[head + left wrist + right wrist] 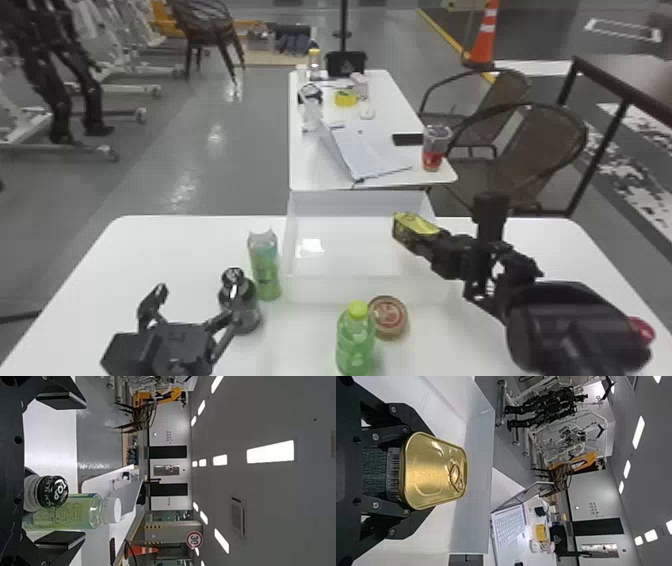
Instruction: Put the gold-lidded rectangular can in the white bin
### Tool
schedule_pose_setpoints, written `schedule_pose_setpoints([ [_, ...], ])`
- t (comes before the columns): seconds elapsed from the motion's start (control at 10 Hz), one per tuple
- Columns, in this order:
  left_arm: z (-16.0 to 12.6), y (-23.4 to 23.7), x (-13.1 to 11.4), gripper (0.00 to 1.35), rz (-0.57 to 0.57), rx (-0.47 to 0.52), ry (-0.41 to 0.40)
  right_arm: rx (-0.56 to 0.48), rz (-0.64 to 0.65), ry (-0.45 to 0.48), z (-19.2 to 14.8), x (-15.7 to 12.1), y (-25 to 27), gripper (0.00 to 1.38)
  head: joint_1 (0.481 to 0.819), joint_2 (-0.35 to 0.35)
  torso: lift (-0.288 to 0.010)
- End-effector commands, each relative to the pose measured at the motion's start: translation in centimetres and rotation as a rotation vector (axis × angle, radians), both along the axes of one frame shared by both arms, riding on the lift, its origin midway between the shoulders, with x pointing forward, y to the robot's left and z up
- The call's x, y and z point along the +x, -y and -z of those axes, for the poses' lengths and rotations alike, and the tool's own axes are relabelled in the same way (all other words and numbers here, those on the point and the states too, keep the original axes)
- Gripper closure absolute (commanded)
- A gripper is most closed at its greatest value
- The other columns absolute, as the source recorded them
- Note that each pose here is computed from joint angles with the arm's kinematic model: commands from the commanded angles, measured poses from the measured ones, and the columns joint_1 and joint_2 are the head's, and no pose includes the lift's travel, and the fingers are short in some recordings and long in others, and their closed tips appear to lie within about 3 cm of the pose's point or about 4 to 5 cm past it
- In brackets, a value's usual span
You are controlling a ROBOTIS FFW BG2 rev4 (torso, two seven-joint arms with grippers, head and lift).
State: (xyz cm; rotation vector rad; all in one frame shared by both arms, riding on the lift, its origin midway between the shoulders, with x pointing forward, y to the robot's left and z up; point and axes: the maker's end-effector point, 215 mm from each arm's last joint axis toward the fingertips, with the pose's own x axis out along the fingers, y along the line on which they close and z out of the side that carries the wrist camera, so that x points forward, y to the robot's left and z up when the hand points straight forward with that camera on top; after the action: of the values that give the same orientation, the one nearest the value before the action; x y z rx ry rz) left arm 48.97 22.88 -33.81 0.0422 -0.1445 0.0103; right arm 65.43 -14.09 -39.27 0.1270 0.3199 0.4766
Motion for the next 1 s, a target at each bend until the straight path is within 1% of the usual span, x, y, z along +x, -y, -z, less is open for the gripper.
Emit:
schedule_pose_setpoints([
  [0.0,0.0,0.0,0.0,0.15,0.0,0.0,0.0,-0.005,0.001,-0.034,1.1,-0.2,0.1,1.07,0.549,0.0,-0.1],
  [0.1,0.1,0.0,-0.1,0.15,0.0,0.002,-0.001,-0.002,0.003,-0.051,1.6,-0.3,0.3,1.01,0.549,0.0,-0.1],
  [0.2,0.0,0.0,0.0,0.15,0.002,0.001,0.002,0.0,0.002,-0.054,1.8,-0.4,0.2,0.76,0.549,0.0,-0.1],
  [0.3,0.0,0.0,0.0,0.15,0.002,0.001,0.002,0.004,0.002,-0.049,1.5,-0.3,0.2,0.56,0.549,0.0,-0.1],
  [0.4,0.0,0.0,0.0,0.15,0.002,0.002,0.0,0.006,0.0,-0.045,1.3,-0.3,0.1,0.47,0.549,0.0,-0.1],
  [0.5,0.0,0.0,0.0,0.15,0.002,0.002,0.002,0.006,0.003,-0.036,1.1,-0.2,0.2,0.43,0.549,0.0,-0.1],
  [0.6,0.0,0.0,0.0,0.15,0.002,0.002,0.002,0.015,0.003,-0.033,1.0,-0.2,0.2,0.42,0.549,0.0,-0.1],
  [0.7,-0.1,0.0,0.0,0.15,0.002,0.002,0.003,0.033,0.001,-0.014,0.1,-0.2,0.1,0.42,0.549,0.0,-0.1],
  [0.9,-0.1,0.2,0.0,0.15,0.004,0.004,0.003,0.051,0.011,0.077,-3.9,-0.4,0.4,0.43,0.549,0.0,-0.1],
])
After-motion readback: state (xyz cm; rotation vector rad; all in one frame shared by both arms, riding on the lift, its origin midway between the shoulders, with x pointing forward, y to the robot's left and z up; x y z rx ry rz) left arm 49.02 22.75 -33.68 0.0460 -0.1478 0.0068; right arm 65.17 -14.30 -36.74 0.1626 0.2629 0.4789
